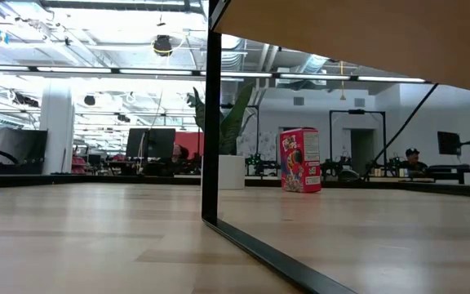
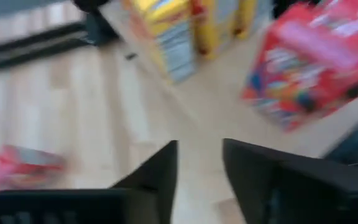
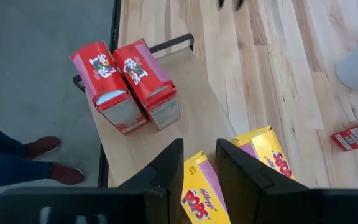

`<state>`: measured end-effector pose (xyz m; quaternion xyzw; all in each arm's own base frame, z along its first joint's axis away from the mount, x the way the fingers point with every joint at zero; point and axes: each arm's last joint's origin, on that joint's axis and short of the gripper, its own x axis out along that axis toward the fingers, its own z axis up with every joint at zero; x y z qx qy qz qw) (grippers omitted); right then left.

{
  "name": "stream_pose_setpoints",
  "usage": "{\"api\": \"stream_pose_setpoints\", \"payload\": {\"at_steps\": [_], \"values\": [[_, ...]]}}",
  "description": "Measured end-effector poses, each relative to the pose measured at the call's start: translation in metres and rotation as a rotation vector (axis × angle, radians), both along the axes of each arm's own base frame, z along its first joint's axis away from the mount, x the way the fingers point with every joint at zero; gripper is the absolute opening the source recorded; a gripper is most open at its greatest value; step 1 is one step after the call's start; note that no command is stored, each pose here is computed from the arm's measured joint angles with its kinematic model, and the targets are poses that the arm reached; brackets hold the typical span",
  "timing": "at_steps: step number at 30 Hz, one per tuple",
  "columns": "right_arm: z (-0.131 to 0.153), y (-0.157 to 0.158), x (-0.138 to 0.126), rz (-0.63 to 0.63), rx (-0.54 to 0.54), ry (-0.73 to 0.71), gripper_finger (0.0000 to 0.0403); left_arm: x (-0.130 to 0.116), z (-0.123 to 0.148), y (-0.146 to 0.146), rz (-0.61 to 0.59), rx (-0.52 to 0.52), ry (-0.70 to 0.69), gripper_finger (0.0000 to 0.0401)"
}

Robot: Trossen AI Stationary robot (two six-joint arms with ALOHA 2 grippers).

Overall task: Stack cereal on shelf
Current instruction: Put the red cereal box on the shelf aligned with the other red cereal boxes

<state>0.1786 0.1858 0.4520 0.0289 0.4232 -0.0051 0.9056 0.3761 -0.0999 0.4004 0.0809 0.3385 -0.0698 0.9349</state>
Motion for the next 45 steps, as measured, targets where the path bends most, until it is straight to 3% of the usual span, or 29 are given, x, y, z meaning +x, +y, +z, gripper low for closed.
{"api": "stream_pose_setpoints", "payload": {"at_steps": [3,7,10,12,15,21,25,29,34,38,42,45], "values": [[-0.001,-0.002,-0.002,0.002,-0.012,0.025,0.0118,0.005,-0.001,0.021,0.006,0.129,-0.003,0.0171],[-0.002,0.002,-0.006,0.014,0.031,0.063,0.0118,0.007,-0.004,0.059,0.130,0.255,0.046,0.0260],[-0.002,0.008,-0.013,0.037,0.055,0.079,0.0118,0.008,-0.005,0.095,0.227,0.285,0.080,0.0304],[-0.002,0.011,-0.017,0.057,0.054,0.078,0.0118,0.006,-0.004,0.118,0.210,0.264,0.099,0.0318],[-0.002,0.013,-0.019,0.063,0.044,0.067,0.0118,0.002,0.002,0.149,0.131,0.246,0.097,0.0321],[-0.001,0.007,-0.013,-0.041,0.005,-0.017,0.0118,-0.009,0.001,0.205,-0.015,0.354,0.094,0.0312],[0.000,-0.003,-0.002,-0.142,0.019,-0.035,0.0118,-0.009,-0.012,0.238,-0.095,0.326,0.104,0.0312],[0.000,-0.016,0.010,-0.242,0.045,-0.038,0.0118,-0.003,-0.032,0.262,-0.189,0.401,0.139,0.0311],[0.000,-0.034,0.025,-0.330,0.034,-0.043,0.0118,-0.009,-0.033,0.298,-0.086,0.382,0.085,0.0311],[0.001,-0.060,0.042,-0.407,-0.083,-0.085,0.0118,-0.025,-0.034,0.319,0.006,0.323,0.123,0.0311],[0.004,-0.107,0.058,-0.515,-0.206,-0.074,0.0117,-0.048,-0.019,0.334,0.119,0.277,0.098,0.0311],[0.006,-0.158,0.065,-0.621,-0.184,-0.005,0.0111,-0.066,-0.012,0.342,0.148,0.215,0.089,0.0311]]}}
